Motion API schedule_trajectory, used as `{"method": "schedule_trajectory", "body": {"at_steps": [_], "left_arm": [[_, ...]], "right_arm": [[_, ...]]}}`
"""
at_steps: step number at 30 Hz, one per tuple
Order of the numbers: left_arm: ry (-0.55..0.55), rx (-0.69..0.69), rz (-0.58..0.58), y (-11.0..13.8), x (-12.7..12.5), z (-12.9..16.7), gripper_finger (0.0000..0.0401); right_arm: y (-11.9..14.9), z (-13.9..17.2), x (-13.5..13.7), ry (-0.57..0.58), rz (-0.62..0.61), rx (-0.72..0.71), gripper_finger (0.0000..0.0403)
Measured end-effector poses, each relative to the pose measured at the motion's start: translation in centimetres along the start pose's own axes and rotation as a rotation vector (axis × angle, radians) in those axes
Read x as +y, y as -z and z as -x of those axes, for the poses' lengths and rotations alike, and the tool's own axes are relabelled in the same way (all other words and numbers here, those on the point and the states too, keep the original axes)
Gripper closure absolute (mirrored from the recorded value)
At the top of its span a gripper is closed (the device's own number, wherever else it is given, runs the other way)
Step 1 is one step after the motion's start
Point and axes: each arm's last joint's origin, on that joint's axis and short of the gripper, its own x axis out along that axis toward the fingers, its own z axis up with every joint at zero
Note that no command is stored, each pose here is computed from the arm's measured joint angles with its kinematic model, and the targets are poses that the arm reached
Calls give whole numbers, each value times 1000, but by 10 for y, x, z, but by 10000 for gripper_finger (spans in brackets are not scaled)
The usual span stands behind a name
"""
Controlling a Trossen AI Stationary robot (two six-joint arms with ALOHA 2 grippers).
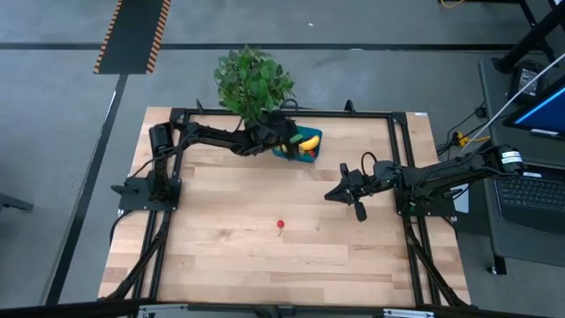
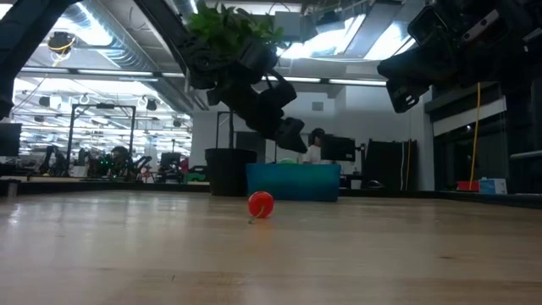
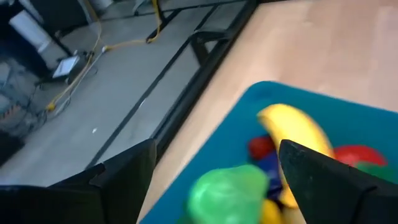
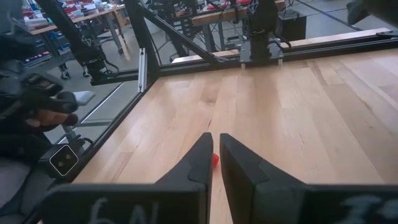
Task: Pick and placing Produce into tupperware
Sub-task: Put the red cherry into the blue container
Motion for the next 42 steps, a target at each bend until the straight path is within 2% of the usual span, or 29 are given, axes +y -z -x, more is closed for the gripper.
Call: {"method": "schedule_trajectory", "body": {"at_steps": [17,25,31,34,37,42], "left_arm": [[171,-208,-124,-28,-85,40,68],[215,-266,-209,-32,-107,54,68],[376,-313,-252,-33,-142,78,67],[422,-330,-270,-33,-157,91,64],[453,-346,-261,-30,-163,108,64],[490,-348,-177,-14,-149,137,64]], "right_arm": [[0,0,0,0,6,0,369],[0,0,0,0,-1,0,369],[0,0,0,0,-4,0,369],[0,0,0,0,-22,0,369],[0,0,0,-1,-29,1,369],[0,0,0,-3,-27,1,369]]}}
